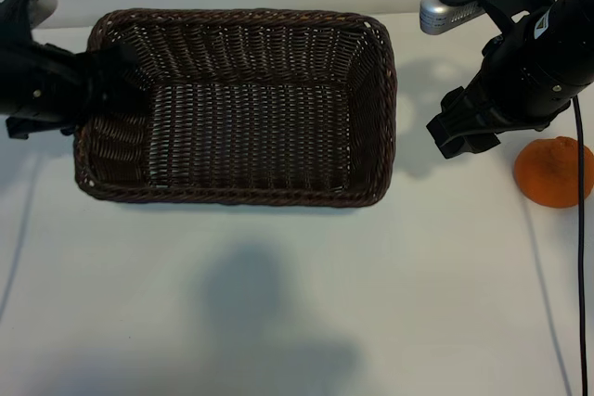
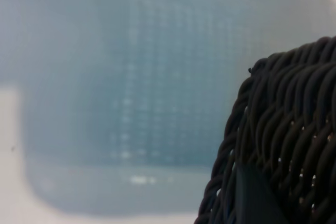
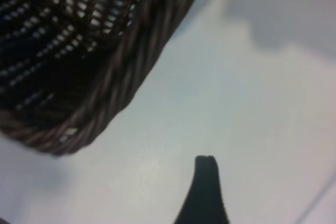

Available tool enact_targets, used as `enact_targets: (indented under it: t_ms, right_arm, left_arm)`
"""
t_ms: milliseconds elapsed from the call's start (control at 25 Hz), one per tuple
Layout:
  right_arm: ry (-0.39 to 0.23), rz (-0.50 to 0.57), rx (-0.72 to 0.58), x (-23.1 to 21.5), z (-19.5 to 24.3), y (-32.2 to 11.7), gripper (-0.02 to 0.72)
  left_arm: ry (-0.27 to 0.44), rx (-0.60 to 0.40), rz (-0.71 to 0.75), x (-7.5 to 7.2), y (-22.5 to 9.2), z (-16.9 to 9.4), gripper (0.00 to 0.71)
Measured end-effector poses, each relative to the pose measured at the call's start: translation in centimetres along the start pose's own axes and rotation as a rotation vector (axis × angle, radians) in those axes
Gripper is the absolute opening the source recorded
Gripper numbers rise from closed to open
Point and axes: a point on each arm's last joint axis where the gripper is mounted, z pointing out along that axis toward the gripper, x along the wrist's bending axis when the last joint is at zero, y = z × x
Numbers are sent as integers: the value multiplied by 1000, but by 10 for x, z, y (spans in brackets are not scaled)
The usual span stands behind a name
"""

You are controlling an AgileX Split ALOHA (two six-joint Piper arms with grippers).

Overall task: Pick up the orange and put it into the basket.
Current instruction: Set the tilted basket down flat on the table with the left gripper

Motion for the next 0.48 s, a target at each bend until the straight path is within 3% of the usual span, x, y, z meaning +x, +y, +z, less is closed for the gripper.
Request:
enact_targets:
  t_ms: [200,480]
  right_arm:
    - [3,1,0,0,0,0,572]
    - [3,1,0,0,0,0,572]
  left_arm:
    - [4,11,-23,1,10,21,324]
    - [-18,27,12,-22,17,49,324]
